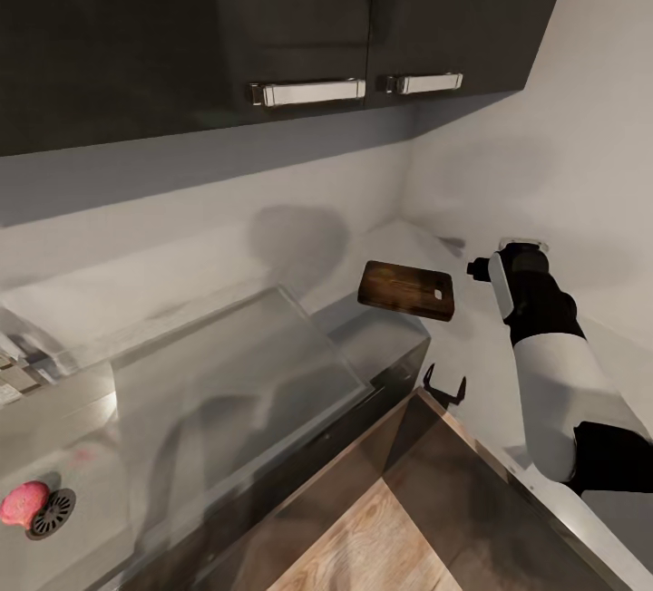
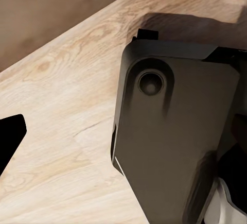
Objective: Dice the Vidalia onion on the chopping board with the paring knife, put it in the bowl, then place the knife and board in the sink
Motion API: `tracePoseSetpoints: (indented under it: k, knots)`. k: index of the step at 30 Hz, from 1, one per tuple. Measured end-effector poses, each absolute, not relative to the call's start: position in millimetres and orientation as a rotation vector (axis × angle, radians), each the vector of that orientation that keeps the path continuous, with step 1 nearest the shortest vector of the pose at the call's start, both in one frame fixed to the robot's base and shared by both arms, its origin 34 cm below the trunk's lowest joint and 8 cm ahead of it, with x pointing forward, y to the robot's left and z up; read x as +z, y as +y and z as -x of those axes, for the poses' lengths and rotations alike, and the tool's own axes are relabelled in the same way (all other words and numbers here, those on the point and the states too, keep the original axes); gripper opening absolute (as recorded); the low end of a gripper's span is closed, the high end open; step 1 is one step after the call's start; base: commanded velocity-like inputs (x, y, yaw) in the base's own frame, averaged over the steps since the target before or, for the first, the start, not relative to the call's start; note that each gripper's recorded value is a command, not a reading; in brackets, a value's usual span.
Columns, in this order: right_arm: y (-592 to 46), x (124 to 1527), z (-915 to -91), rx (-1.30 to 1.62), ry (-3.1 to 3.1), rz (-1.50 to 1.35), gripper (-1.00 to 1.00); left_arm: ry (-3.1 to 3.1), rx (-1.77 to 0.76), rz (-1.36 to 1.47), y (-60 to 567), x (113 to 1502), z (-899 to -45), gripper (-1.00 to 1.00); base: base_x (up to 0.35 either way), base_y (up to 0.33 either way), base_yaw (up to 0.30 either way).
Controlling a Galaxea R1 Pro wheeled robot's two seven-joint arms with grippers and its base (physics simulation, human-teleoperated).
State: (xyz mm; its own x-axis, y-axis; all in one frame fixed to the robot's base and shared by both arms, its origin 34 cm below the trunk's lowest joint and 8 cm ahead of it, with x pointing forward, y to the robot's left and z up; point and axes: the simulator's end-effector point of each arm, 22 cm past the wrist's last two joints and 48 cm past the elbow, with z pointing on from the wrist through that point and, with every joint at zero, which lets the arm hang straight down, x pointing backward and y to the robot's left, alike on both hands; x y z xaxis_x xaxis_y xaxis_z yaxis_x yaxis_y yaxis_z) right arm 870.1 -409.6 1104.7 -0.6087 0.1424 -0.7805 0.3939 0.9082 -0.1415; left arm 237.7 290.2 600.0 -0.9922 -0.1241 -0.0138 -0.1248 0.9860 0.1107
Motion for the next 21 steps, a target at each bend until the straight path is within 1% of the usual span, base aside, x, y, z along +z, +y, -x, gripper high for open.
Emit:
tracePoseSetpoints:
  k: [21]
  knots:
    - [-398.6, 1093.9, -873.3, -0.362, 2.236, -0.372, 1.0, 3.136, 0.183, 0.197, 291.9, 598.7, -232.7, 1.0, 0.0, 0.0, 0.0]
